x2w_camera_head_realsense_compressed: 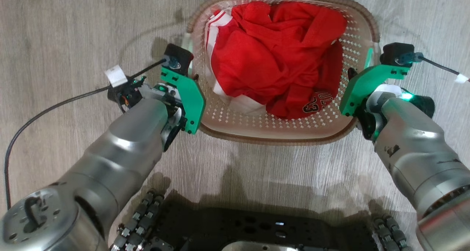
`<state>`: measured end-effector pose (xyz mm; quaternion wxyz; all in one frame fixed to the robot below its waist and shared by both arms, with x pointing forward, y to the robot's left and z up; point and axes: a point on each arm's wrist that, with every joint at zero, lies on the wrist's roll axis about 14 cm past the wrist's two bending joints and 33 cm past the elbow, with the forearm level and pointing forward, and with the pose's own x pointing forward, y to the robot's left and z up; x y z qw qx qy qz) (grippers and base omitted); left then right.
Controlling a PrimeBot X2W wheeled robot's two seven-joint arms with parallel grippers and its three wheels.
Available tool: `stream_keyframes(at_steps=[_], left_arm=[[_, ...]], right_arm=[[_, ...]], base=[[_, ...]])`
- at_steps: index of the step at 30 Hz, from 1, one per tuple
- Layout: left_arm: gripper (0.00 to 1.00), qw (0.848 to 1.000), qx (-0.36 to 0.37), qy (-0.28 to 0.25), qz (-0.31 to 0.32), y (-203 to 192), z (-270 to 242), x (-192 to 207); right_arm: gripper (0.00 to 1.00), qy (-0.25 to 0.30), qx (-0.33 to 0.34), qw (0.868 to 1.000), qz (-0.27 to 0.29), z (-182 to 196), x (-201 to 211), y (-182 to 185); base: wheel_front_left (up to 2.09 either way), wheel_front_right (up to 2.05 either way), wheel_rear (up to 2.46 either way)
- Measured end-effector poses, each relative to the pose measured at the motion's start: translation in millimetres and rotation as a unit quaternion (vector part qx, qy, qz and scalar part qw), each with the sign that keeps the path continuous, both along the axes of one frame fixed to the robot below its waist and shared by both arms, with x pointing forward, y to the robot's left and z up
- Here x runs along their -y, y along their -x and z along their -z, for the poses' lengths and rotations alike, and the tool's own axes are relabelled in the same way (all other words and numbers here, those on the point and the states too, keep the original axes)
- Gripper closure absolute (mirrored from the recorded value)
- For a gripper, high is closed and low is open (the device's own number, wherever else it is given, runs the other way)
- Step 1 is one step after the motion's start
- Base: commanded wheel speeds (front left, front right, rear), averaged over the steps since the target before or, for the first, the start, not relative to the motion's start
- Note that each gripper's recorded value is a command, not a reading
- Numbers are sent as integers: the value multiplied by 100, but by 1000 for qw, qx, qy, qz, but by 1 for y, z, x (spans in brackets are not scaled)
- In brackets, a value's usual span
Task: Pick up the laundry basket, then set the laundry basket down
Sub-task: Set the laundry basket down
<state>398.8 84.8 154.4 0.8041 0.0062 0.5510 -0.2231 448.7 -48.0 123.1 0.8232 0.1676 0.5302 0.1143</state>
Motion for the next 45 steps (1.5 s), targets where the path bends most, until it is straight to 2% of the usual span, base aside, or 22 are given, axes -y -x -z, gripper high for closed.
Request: stream_keyframes(at_steps=[1,2,8,30,45], left_arm=[[0,1000,5,-1,1,-1,0,0],[0,1000,7,4,4,0,-1,4],[0,1000,10,10,0,-1,-3,14],[0,999,32,-6,-15,-10,-15,3],[0,998,61,-9,-24,-12,-48,2]], right_arm=[[47,1,2,1000,-2,0,0,-1],[0,0,5,1000,-1,-1,-1,-3],[0,0,11,1000,-2,-3,-3,-10],[0,5,16,1000,-14,-13,-6,-18],[0,15,37,999,-33,-52,-2,-17]], base=[[0,0,0],[0,0,0],[0,0,0],[0,0,0],[0,0,0]])
